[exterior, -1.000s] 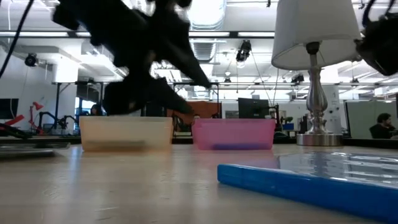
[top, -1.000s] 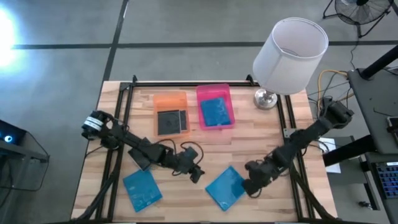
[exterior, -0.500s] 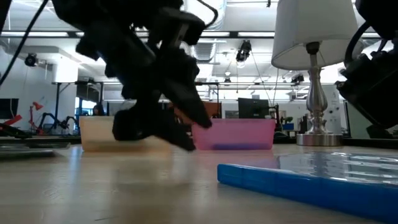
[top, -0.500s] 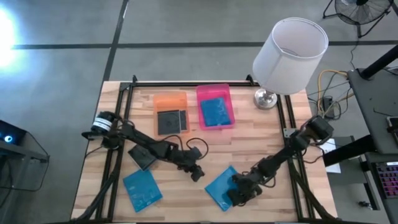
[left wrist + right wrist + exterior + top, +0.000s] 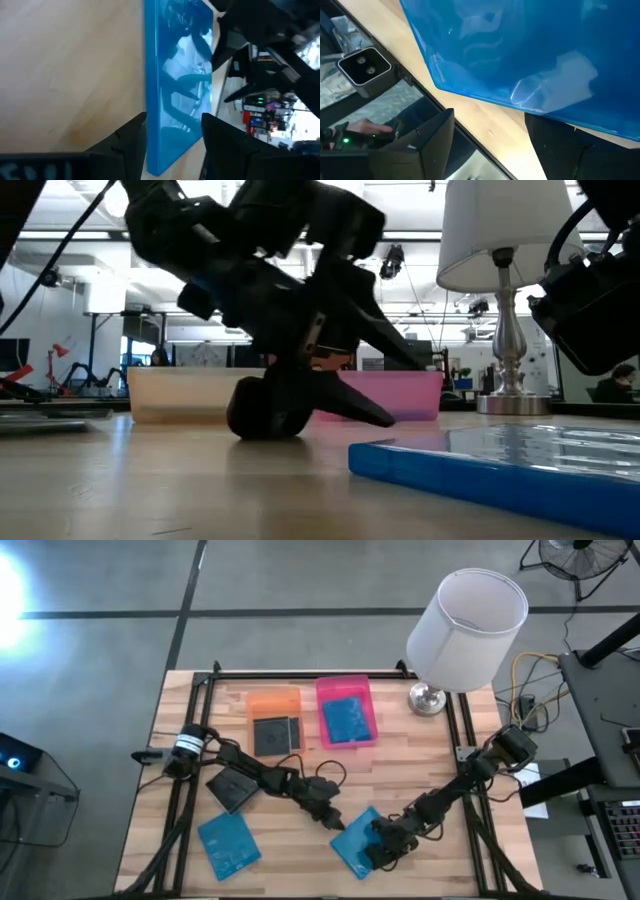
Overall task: Pick & place jewel cases by type
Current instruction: Put the right blue CD case into the pink bin
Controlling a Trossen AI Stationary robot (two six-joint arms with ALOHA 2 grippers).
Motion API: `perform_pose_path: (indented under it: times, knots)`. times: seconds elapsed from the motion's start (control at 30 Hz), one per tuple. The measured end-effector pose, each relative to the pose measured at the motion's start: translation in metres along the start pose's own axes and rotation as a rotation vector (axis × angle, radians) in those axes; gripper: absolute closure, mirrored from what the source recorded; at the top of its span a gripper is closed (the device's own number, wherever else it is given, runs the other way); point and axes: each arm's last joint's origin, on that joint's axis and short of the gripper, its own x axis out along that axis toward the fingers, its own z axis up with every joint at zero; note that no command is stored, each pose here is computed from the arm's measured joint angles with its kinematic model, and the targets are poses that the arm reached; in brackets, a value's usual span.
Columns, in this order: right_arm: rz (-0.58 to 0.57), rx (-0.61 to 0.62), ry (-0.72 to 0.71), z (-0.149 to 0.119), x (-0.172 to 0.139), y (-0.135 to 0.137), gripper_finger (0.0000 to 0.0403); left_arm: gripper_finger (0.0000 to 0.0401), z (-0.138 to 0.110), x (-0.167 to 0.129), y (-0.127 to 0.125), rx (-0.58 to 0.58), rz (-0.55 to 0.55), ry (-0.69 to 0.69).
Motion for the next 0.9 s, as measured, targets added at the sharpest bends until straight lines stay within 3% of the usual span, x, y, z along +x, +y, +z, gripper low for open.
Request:
perform_pose_path:
  times: [0.23, 0.3, 0.47, 0.73, 0.9]
  knots:
    - [0.007, -0.063, -0.029, 0.002, -0.001, 0.001, 0.0156, 0.0234, 0.008, 0.009, -0.011, 0.055, 0.237, 0.076]
    - [0.011, -0.075, -0.037, 0.002, -0.002, 0.001, 0.0156, 0.0234, 0.010, 0.009, -0.017, 0.075, 0.261, 0.086]
    - [0.024, -0.102, -0.080, 0.005, -0.006, 0.003, 0.0156, 0.0234, 0.017, 0.015, -0.025, 0.059, 0.258, 0.069]
    - [0.005, -0.141, -0.097, 0.008, -0.007, 0.001, 0.0156, 0.0234, 0.016, 0.034, -0.010, -0.015, 0.238, 0.152]
    - [0.000, -0.157, -0.098, 0.008, -0.007, -0.001, 0.0156, 0.0234, 0.021, 0.031, -0.028, 0.020, 0.112, 0.122]
